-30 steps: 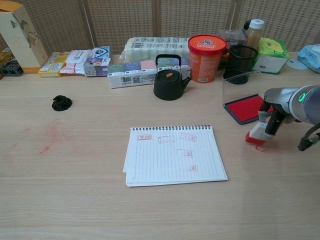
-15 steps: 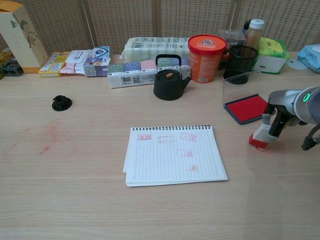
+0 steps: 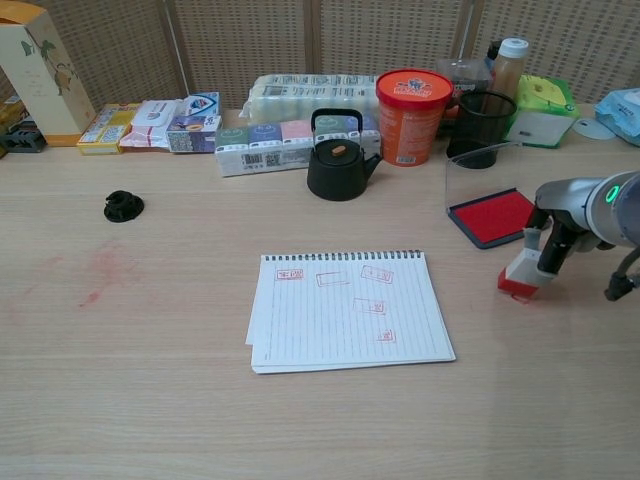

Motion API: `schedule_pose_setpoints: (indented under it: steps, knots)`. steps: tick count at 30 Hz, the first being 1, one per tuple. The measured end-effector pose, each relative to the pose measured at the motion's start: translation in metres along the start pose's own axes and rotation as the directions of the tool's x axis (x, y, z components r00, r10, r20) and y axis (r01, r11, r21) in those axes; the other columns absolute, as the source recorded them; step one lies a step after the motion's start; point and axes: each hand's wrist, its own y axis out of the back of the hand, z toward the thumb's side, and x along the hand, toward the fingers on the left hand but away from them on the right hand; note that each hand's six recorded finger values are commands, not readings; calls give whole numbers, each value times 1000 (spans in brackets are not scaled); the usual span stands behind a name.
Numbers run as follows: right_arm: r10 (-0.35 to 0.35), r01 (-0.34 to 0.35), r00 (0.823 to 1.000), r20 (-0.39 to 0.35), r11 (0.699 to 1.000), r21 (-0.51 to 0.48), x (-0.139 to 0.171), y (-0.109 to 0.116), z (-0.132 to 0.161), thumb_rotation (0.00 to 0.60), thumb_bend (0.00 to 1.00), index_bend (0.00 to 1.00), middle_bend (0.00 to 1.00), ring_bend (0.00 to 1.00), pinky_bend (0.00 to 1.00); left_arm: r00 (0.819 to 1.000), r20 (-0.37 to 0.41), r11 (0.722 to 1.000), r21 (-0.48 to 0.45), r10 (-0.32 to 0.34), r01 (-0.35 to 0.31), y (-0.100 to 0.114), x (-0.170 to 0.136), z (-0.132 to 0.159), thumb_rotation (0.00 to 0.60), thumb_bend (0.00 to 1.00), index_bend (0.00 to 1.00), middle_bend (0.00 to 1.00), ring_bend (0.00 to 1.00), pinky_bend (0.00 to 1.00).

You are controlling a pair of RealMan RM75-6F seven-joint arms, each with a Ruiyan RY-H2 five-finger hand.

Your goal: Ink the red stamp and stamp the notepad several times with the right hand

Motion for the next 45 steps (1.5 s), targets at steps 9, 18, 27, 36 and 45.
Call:
schedule_pose_setpoints:
  steps: [9,18,27,36,45]
  knots:
    - [4,-4,1000,-4,1000,17,1,-2,1,600,400,509,994,1000,1000,1000,3,1000,-2,3,-3,1,-1,0,600,0,0,0,0,10]
    - [4,-4,1000,-5,1000,24,2,-3,2,600,370,498,994,1000,1000,1000,5,1000,-2,4,-4,1,-2,0,600,0,0,0,0,10]
    - [2,-1,1000,-15,999,32,9,-1,4,600,369,426,992,1000,1000,1000,8,1000,-2,6,-6,2,-2,0,600,0,0,0,0,10]
    - [9,-8,1000,-24,999,33,11,-5,3,600,369,400,990,1000,1000,1000,10,1000,-3,8,-8,2,-3,0,600,0,0,0,0,11]
    - [0,2,999,-48,999,33,19,-2,6,600,369,439,990,1000,1000,1000,9,1000,0,5,-5,1,-3,1,600,0,0,0,0,10]
